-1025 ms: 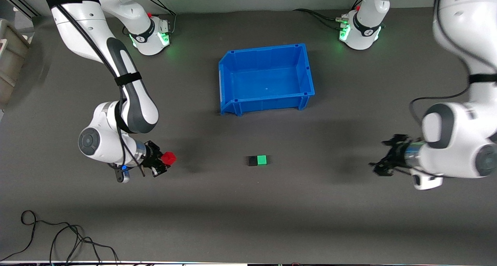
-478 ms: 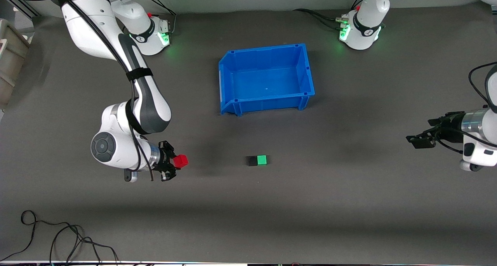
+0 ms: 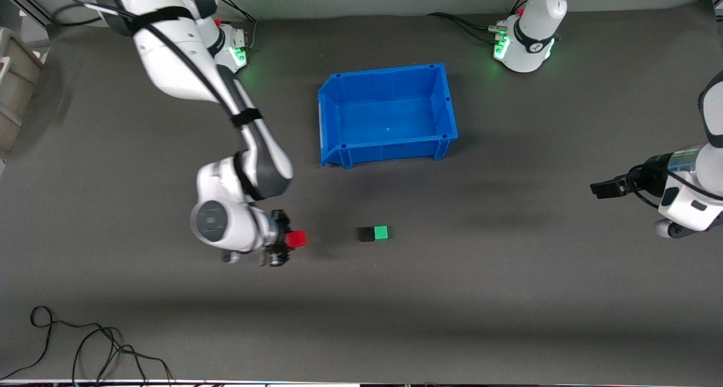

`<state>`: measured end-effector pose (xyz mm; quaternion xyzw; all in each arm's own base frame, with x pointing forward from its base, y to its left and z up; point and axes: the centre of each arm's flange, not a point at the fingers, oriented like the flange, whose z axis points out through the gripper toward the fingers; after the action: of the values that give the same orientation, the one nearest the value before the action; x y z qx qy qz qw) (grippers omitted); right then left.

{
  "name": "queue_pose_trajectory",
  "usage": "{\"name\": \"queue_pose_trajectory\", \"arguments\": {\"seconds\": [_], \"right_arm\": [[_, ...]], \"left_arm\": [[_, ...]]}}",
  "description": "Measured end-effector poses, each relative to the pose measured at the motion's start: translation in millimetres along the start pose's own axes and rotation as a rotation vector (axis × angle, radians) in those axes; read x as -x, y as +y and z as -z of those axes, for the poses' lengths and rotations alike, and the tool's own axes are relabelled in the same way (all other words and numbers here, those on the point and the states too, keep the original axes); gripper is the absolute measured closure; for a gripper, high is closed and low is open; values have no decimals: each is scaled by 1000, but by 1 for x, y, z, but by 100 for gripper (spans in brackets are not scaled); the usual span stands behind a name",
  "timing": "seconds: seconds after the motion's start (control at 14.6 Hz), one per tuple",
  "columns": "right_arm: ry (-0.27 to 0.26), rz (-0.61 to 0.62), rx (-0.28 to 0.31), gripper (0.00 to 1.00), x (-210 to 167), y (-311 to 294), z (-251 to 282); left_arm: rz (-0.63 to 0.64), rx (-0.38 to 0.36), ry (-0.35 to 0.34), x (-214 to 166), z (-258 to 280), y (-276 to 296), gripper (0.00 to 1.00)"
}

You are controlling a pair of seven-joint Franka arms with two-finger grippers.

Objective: Attach green and red cubes to black cube
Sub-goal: 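Lower the red cube with the right gripper beside the black cube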

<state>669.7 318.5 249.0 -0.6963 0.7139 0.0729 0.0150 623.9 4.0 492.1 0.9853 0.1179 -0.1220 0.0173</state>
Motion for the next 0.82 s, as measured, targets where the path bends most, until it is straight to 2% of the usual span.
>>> {"name": "queue_pose_trajectory", "arguments": {"seconds": [0.2, 0.48, 0.82], "right_arm": [[14, -21, -21, 59, 37, 8, -24], [96, -22, -42, 59, 63, 22, -56], [89, -49, -78, 59, 86, 29, -67]], "left_arm": [[-83, -33, 64, -1, 5, 16, 0], [-162, -47, 129, 4, 3, 48, 0], [-197, -50, 142, 12, 1, 46, 0]]}}
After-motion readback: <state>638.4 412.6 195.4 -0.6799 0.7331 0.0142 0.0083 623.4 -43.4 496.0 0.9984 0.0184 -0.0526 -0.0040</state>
